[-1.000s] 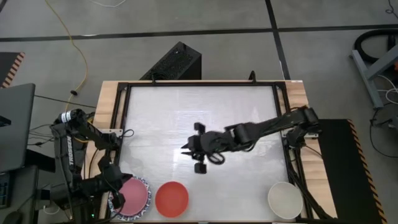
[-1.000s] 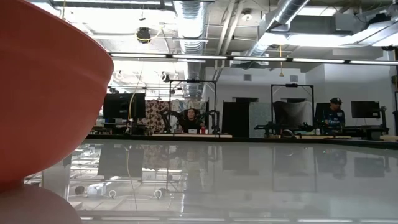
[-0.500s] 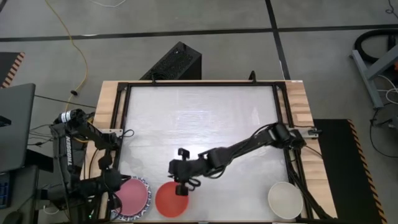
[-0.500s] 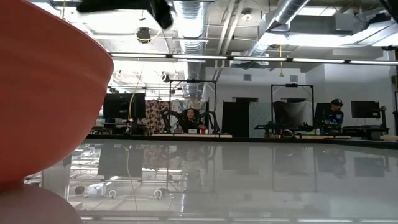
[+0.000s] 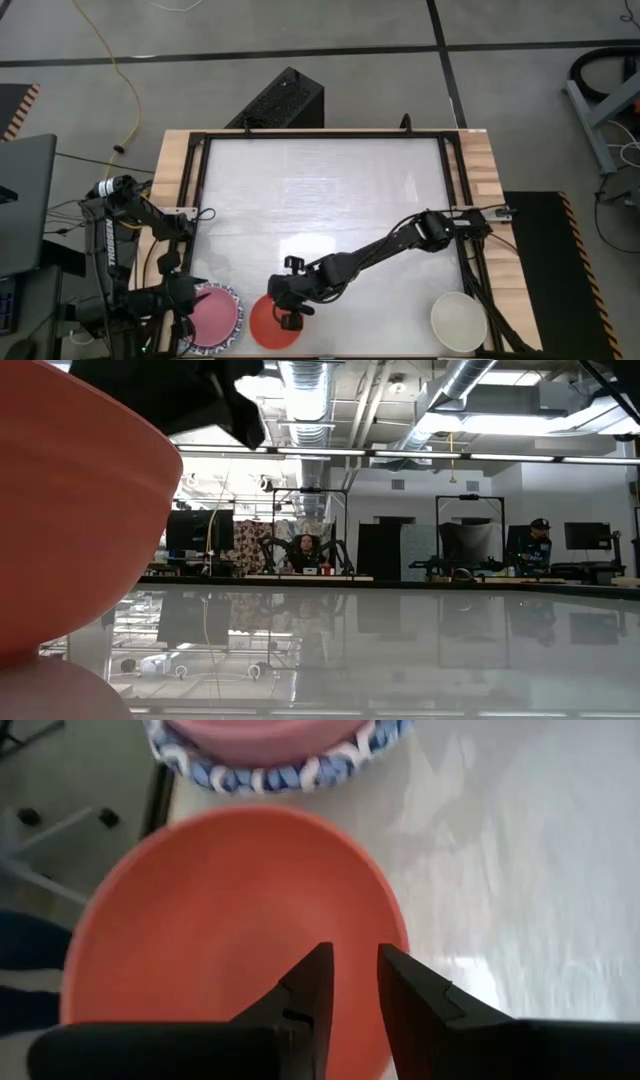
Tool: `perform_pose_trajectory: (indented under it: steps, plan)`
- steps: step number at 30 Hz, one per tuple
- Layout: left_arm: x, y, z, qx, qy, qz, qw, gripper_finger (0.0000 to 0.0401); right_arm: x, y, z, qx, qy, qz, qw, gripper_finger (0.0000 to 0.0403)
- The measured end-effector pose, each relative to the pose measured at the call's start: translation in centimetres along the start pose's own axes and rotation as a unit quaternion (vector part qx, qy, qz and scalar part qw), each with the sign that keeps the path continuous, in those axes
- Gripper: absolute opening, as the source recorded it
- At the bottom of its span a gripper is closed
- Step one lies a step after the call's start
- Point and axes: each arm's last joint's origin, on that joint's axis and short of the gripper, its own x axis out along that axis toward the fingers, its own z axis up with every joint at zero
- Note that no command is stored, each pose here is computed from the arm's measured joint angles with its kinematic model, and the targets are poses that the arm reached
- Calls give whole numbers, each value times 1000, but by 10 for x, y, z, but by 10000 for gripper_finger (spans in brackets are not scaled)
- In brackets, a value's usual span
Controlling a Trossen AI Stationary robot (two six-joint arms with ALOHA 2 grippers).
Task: Nest bowls inside each other by size order
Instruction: Stack the orange bowl onto the pink bowl
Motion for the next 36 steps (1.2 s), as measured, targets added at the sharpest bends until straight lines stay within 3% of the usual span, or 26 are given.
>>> perform_pose_trajectory:
  steps: [13, 25, 31, 36]
  plan:
    - [1, -2, 0, -24, 0, -4, 1000, 164, 1, -11, 2, 7, 5, -19, 1000, 110]
    - [-4, -2, 4, -16, -10, -14, 1000, 164, 3, -24, 10, 16, -7, -15, 1000, 231]
    - [-42, 34, 43, -34, -75, -76, 994, 154, 7, -22, 7, 7, 4, 9, 1000, 229]
    - [-56, 75, 58, -58, -74, -111, 989, 134, 18, -24, -1, 6, 21, 4, 1000, 224]
